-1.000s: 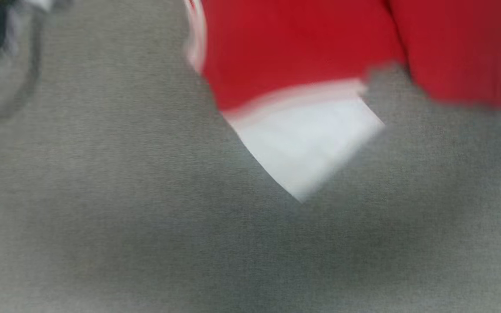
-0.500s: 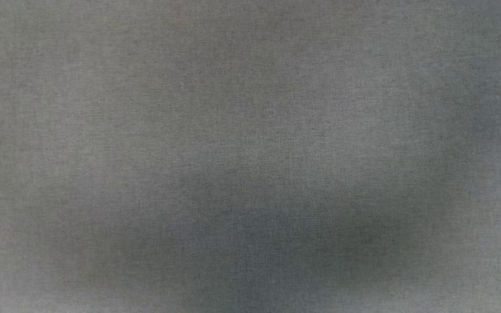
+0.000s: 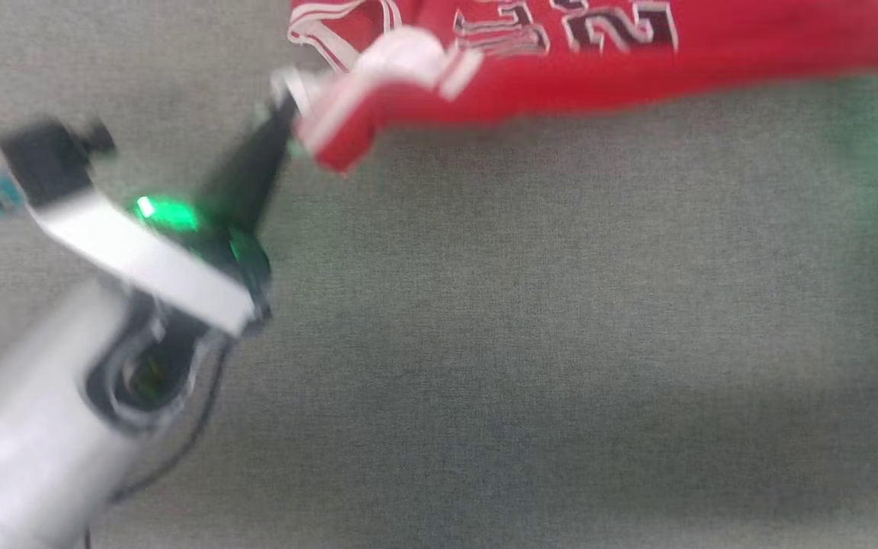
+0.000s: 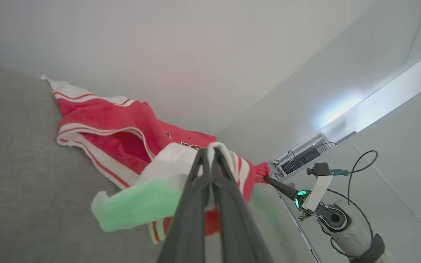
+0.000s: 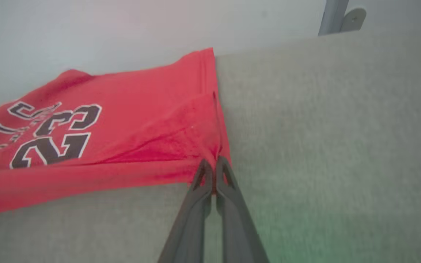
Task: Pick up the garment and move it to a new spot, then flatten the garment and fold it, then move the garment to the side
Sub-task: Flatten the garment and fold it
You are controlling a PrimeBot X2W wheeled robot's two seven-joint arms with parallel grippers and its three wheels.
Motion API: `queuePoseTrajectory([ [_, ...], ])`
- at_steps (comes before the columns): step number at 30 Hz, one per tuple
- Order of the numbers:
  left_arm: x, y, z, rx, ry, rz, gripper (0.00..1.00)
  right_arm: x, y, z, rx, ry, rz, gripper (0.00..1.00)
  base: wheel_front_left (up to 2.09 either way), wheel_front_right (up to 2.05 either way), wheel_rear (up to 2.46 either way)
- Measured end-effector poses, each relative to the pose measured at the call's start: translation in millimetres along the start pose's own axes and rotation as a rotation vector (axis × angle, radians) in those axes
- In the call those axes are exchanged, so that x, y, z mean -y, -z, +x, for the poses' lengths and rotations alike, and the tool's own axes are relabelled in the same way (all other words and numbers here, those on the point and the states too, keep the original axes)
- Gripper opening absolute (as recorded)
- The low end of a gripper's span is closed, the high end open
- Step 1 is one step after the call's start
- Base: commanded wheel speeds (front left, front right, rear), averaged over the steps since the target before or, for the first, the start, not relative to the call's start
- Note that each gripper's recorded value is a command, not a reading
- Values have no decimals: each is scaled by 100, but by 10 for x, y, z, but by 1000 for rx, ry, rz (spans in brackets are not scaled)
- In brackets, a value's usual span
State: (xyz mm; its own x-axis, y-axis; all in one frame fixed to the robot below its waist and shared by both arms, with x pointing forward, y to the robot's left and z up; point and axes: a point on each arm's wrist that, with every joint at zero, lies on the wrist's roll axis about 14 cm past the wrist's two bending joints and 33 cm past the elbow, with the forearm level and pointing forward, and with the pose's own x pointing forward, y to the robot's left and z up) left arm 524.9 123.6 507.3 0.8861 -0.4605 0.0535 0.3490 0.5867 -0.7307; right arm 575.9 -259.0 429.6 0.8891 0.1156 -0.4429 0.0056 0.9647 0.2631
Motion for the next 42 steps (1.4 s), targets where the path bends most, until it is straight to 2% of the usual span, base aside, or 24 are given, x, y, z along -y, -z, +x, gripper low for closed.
queuePoseTrajectory([
  [7,46,350,-529,-110,-19,92,0,-8,441,-646,-104,-49,52,0,0,0,0],
  [12,102,491,-848,-154,-28,134,0,64,689,-1125,-170,-30,83,0,0,0,0],
  [17,172,544,-1159,-146,-55,110,0,62,972,-1580,-245,-7,150,0,0,0,0],
  [23,269,650,-1412,-161,-65,95,0,43,1039,-1923,-249,24,201,0,0,0,0],
  [28,383,630,-1334,-168,-9,117,0,41,866,-1929,-196,32,201,0,0,0,0],
  [33,489,469,-945,-148,89,154,0,51,594,-1632,-138,26,176,0,0,0,0],
  [38,367,367,-539,-146,108,174,0,65,553,-1288,-158,22,153,0,0,0,0],
  [42,148,338,-293,-142,69,173,0,115,620,-1094,-182,38,136,0,0,0,0],
])
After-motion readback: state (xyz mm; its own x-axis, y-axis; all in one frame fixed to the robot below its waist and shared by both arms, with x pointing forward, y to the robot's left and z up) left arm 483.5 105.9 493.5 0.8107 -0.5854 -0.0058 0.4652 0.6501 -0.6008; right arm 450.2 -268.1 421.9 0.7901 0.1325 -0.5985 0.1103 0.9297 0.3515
